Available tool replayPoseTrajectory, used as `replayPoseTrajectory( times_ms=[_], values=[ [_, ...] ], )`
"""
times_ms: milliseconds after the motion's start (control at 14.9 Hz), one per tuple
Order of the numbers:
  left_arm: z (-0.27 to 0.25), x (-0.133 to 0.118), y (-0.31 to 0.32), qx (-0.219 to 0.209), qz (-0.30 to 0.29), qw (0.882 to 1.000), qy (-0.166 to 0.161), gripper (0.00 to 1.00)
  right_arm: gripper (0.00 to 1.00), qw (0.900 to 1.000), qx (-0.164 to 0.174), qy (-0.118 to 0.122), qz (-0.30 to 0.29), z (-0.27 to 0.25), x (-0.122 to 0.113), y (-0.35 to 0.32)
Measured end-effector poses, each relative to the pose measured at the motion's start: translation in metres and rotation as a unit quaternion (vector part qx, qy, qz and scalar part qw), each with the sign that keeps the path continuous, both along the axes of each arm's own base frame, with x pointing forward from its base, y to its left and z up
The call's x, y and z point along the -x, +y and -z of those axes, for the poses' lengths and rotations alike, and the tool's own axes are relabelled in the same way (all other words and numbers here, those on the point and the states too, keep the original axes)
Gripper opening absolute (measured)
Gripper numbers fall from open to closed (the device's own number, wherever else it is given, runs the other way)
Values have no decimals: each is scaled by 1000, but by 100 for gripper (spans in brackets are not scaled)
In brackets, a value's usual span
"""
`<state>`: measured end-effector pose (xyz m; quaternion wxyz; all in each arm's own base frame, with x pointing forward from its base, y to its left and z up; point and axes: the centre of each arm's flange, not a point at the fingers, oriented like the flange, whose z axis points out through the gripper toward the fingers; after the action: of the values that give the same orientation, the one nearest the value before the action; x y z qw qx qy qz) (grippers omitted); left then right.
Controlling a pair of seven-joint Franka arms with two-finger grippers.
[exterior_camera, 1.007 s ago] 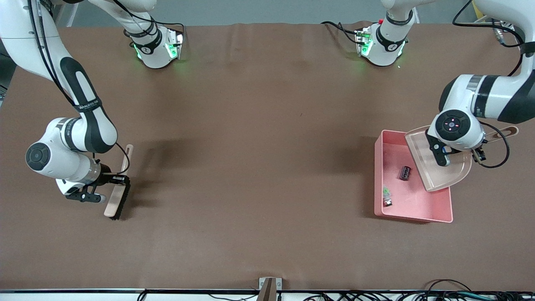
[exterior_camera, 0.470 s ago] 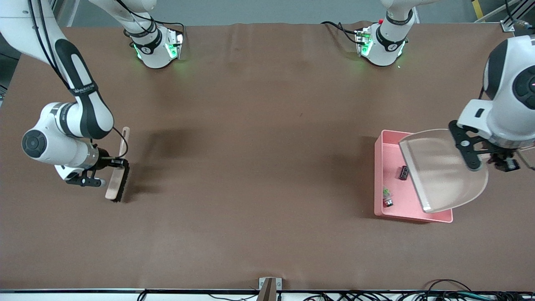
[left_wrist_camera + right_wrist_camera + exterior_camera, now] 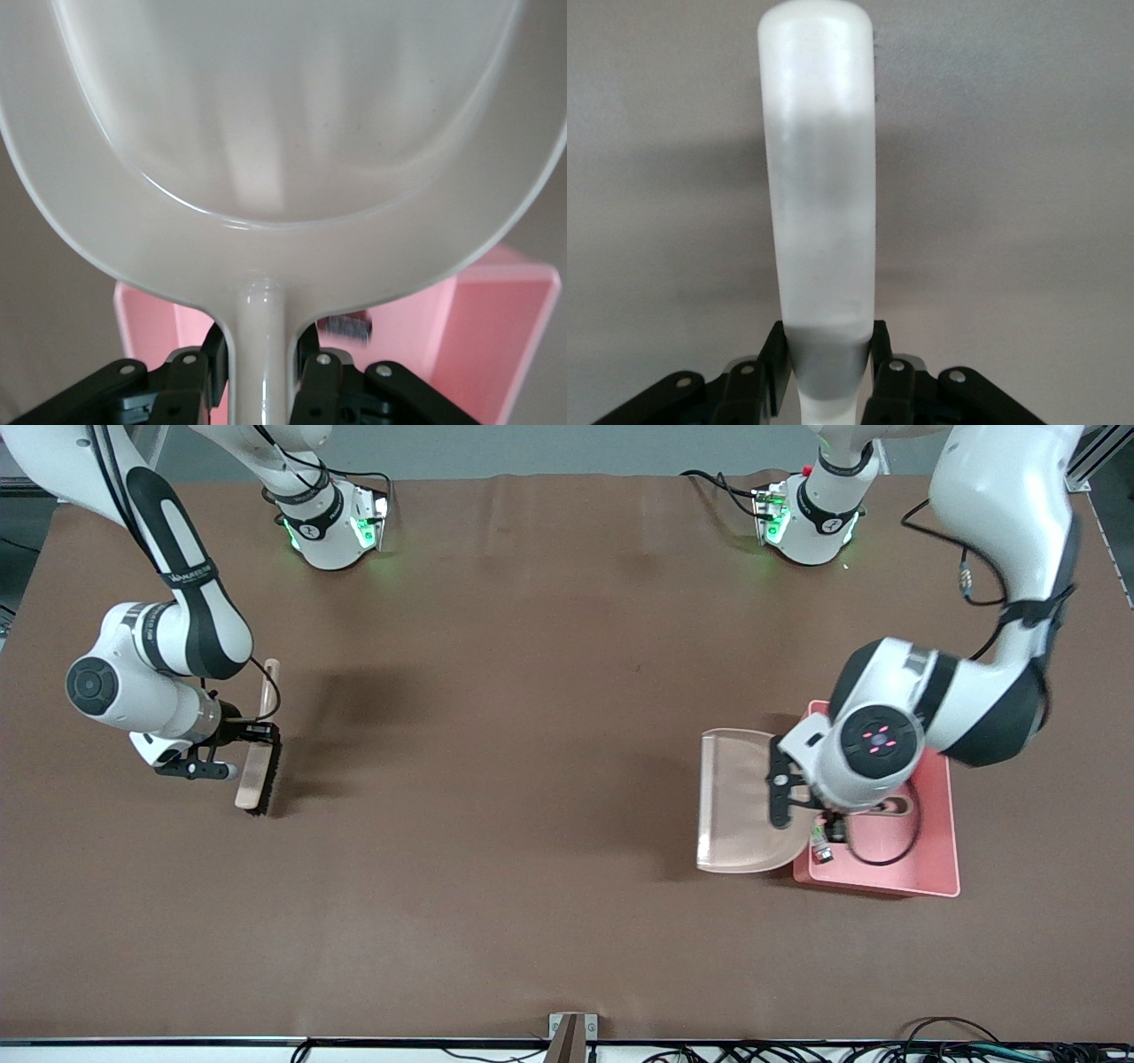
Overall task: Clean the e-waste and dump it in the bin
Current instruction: 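Lower the dustpan onto the table and open the left gripper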
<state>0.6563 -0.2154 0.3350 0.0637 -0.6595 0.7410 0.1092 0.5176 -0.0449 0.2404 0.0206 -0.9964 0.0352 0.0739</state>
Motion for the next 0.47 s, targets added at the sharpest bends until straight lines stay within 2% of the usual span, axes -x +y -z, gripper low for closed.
replayPoseTrajectory(
  times_ms=[269,470],
  values=[
    [43,29,-85,-23,-37,999,-25,33,40,1000,0,-7,1,15,14,-5],
    [59,48,-126,-25,-48,998,-36,33,40,1000,0,-6,7,16,16,-11]
  ],
)
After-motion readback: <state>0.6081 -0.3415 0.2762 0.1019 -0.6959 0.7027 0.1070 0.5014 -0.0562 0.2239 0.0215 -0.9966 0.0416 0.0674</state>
